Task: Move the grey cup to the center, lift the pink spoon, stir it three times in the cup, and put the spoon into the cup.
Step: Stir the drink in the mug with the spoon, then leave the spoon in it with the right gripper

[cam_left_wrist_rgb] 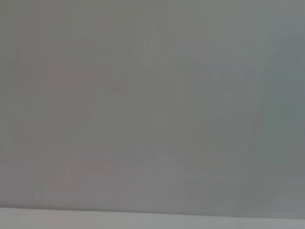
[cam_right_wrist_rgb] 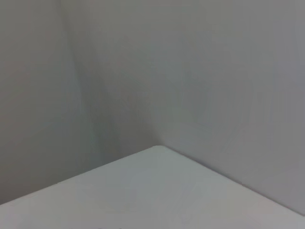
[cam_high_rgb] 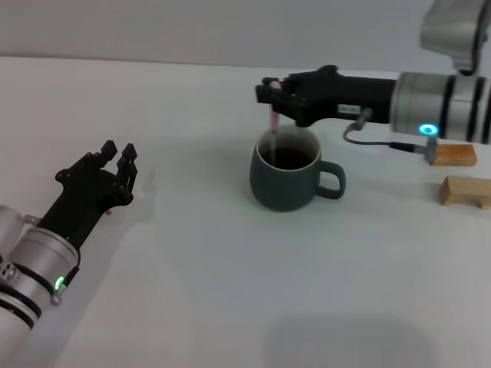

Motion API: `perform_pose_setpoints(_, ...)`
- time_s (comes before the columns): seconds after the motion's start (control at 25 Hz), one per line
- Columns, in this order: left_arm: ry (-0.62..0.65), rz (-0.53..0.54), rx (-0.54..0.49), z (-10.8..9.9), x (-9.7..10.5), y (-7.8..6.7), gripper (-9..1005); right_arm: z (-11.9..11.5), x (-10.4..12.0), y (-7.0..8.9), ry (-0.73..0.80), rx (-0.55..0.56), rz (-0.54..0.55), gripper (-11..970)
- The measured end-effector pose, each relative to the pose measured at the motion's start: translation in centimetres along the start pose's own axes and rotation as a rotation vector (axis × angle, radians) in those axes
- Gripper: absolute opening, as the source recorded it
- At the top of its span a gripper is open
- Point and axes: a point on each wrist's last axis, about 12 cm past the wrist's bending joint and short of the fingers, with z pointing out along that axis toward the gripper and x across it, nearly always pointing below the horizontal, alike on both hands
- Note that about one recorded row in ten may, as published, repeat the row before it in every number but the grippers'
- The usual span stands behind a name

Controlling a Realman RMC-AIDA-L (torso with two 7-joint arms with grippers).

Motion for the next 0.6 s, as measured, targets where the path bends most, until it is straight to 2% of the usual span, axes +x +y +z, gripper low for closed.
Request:
perform_pose_setpoints(0.32, 0.008, 0.008, 0.0, 0.4, -0.1, 0.1, 300, -3.0, 1.5, -0.9, -0.012, 0.069, 0.056, 127)
perform_pose_setpoints(0.6, 0.011, 0.011, 0.008, 1.0, -0.3, -0.1, 300, -3.6, 1.7, -1.9, -0.003, 0.138, 0.057, 138)
